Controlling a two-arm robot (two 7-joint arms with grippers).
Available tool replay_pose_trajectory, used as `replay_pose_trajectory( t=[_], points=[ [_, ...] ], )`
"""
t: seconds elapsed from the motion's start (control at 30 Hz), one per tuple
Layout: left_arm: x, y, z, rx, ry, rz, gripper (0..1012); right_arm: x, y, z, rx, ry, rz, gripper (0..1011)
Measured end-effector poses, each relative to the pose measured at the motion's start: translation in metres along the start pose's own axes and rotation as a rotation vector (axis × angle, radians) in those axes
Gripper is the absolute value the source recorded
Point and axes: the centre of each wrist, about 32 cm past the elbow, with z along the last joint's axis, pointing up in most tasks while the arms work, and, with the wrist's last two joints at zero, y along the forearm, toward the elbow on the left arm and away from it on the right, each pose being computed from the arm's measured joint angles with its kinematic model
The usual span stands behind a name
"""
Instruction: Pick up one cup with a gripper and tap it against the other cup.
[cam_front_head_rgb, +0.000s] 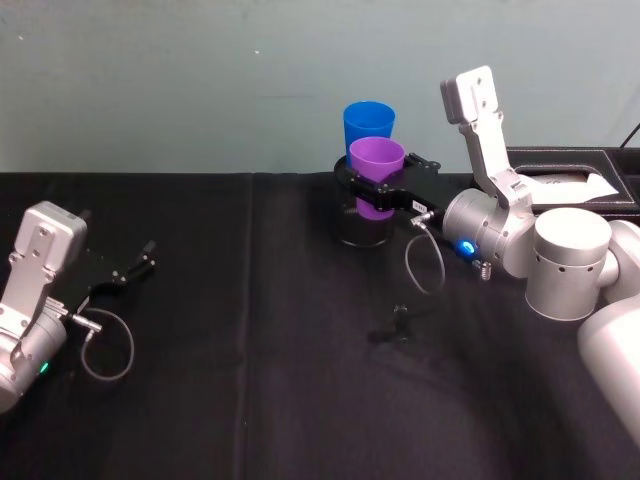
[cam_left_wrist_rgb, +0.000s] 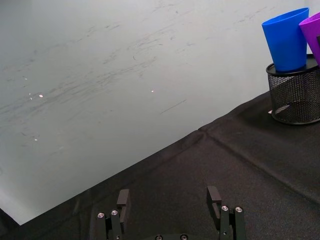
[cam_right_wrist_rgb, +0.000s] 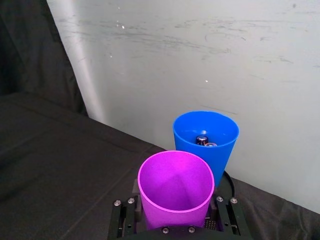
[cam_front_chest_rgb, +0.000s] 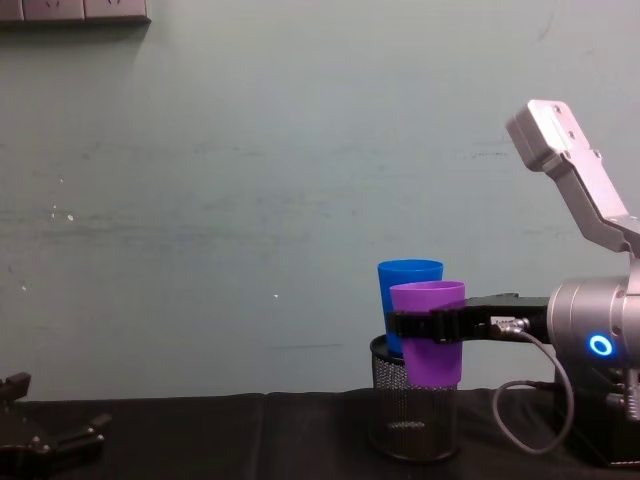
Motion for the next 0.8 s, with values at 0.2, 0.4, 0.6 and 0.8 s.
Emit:
replay_pose_trajectory(
  t=[0.2,0.4,0.6,0.8],
  points=[
    [0.0,0.0,0.0,0.0,0.0,0.0,1000,0.0,0.0,0.0,0.0,0.0,0.0,719],
    [0.0,0.0,0.0,0.0,0.0,0.0,1000,0.0,0.0,0.0,0.0,0.0,0.0,720],
    [0.0,0.0,0.0,0.0,0.0,0.0,1000,0.0,0.0,0.0,0.0,0.0,0.0,719],
    [0.0,0.0,0.0,0.0,0.0,0.0,1000,0.0,0.0,0.0,0.0,0.0,0.0,719]
  ],
)
